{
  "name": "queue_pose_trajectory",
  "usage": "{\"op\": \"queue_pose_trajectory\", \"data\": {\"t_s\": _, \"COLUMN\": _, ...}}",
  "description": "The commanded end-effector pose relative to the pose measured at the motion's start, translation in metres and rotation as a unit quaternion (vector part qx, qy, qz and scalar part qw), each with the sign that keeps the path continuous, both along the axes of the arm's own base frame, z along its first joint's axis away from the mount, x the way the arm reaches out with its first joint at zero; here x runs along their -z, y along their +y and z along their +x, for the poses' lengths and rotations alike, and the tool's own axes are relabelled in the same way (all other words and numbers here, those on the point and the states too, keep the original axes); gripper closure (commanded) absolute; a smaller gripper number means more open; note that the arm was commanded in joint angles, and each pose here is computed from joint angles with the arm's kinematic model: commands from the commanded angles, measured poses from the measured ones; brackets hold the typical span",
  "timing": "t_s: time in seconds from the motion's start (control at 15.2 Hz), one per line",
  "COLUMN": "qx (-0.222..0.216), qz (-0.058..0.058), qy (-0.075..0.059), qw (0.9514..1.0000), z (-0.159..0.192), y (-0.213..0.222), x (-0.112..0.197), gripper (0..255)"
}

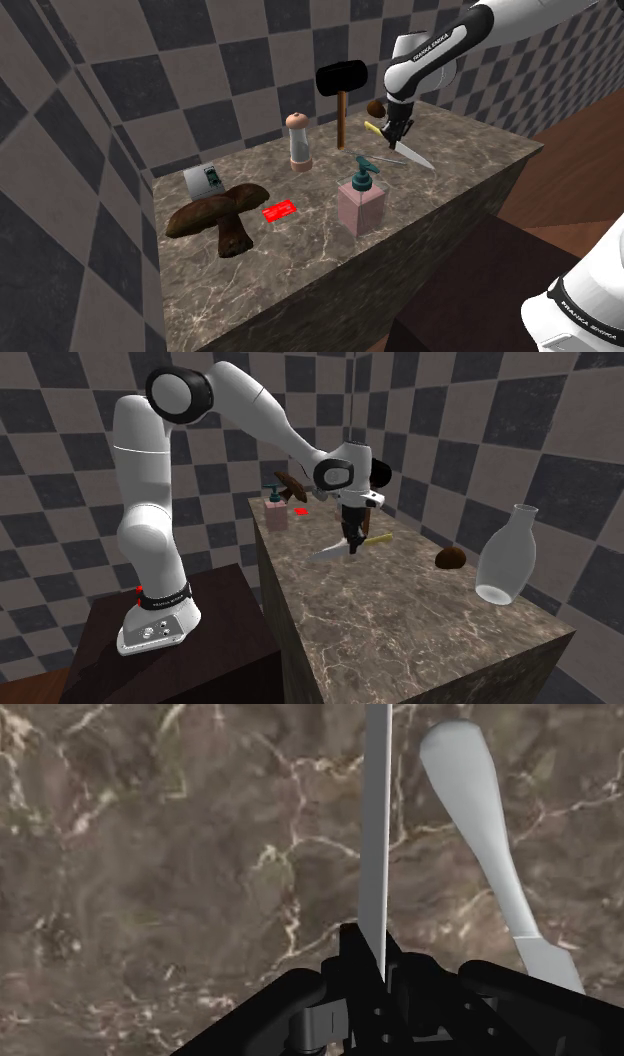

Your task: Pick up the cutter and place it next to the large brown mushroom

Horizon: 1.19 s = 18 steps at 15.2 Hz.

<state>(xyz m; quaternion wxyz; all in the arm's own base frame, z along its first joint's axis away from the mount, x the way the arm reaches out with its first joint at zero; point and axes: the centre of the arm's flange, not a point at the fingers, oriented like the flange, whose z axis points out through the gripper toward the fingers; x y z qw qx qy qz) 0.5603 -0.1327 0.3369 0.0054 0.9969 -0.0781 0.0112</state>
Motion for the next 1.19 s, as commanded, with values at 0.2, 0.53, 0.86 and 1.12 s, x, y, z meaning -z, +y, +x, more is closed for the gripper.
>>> {"op": "queue_pose_trajectory", "data": {"t_s": 0.2, "qx": 0.0, "qz": 0.0, "qy": 0.0, "qw": 1.0, "z": -0.001, "y": 0.0, "x": -0.026, "gripper": 255}}
{"op": "queue_pose_trajectory", "data": {"t_s": 0.53, "qx": 0.0, "qz": 0.0, "qy": 0.0, "qw": 1.0, "z": -0.001, "y": 0.0, "x": -0.053, "gripper": 255}}
{"op": "queue_pose_trajectory", "data": {"t_s": 0.86, "qx": 0.0, "qz": 0.0, "qy": 0.0, "qw": 1.0, "z": -0.001, "y": 0.0, "x": -0.079, "gripper": 255}}
{"op": "queue_pose_trajectory", "data": {"t_s": 1.12, "qx": 0.0, "qz": 0.0, "qy": 0.0, "qw": 1.0, "z": -0.001, "y": 0.0, "x": -0.1, "gripper": 255}}
